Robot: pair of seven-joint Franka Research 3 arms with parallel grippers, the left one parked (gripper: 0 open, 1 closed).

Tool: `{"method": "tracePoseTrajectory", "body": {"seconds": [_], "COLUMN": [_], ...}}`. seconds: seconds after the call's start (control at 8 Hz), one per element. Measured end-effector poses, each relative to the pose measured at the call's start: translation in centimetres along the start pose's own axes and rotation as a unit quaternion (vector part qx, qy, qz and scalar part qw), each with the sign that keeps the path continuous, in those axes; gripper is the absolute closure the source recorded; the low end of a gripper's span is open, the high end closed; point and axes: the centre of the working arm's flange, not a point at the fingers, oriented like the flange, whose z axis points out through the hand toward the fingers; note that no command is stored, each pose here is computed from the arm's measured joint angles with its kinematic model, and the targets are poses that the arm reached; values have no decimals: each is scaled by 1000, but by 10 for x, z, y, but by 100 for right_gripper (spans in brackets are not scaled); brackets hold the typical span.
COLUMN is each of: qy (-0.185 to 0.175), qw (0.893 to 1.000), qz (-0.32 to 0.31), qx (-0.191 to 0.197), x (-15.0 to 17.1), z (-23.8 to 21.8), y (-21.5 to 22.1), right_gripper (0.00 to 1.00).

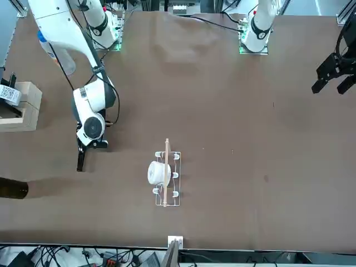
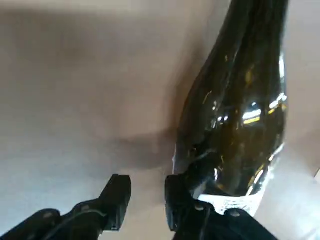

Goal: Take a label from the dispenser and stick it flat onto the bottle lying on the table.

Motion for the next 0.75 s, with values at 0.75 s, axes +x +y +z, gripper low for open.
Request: {"method": "tracePoseTrajectory", "body": {"seconds": [0.75], "qy": [3], "qw": [1000], "qz": [18], "qx": [-11], "x": [2], "z": [-36], "y": [-3], "right_gripper": [54]}}
